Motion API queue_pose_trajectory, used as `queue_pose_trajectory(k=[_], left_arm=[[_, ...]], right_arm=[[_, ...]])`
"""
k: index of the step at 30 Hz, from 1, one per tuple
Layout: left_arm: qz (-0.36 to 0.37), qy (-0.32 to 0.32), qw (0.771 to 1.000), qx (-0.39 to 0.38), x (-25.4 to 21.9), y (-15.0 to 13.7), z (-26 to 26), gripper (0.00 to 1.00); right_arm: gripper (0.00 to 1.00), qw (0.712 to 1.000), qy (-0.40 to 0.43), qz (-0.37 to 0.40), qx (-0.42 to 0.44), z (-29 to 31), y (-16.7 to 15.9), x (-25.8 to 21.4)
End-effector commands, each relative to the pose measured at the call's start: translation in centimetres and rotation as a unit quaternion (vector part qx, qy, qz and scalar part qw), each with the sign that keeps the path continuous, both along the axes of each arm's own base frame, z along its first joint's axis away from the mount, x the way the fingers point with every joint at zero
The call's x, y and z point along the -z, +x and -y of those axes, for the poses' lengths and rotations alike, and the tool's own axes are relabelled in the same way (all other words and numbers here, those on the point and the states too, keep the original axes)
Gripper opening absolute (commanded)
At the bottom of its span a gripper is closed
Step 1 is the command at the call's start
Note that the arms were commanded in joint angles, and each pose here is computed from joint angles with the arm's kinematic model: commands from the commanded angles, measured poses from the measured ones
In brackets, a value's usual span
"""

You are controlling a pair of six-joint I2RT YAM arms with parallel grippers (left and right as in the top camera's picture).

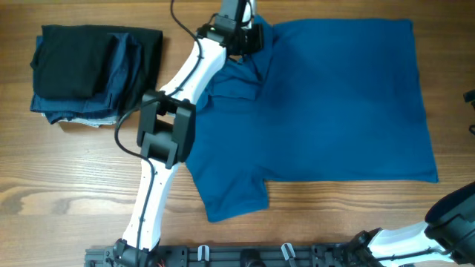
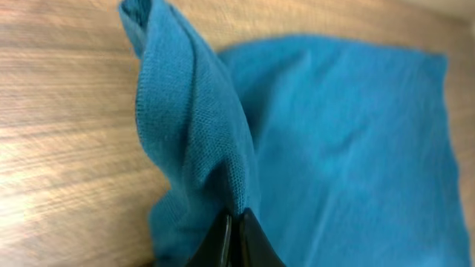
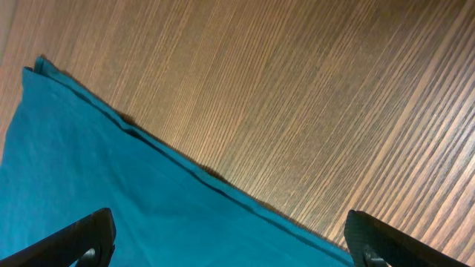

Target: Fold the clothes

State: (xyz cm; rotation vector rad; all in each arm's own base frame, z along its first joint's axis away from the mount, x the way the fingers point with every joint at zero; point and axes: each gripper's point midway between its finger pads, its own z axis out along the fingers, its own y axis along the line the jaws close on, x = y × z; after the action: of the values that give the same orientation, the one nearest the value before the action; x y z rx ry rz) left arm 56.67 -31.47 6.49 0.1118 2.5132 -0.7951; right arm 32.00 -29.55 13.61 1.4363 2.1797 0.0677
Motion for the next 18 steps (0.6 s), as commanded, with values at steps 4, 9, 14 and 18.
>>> queue_pose_trajectory(k=[4,9,14,18], left_arm=[[0.077,0.104,0.989,0.075,-1.5,-3.5,4.9,0.09],[0.123,0.173,0.969,0.124,-1.1,-6.0,8.2,0.25],[0.179,0.272,0.938,0.119,-1.5,-5.7,7.6,0.46],[0.190,0.336,0.922,0.026,-2.7,-4.1,4.1,0.51]], right_arm=[[1.00,1.000,-0.005,0.011,-0.001,0.2,0.1,-0.9],[1.00,1.000,-0.005,0.011,-0.001,0.2,0.1,-0.9],[1.00,1.000,-0.005,0.011,-0.001,0.2,0.1,-0.9],[1.00,1.000,-0.005,0.011,-0.001,0.2,0.1,-0.9]])
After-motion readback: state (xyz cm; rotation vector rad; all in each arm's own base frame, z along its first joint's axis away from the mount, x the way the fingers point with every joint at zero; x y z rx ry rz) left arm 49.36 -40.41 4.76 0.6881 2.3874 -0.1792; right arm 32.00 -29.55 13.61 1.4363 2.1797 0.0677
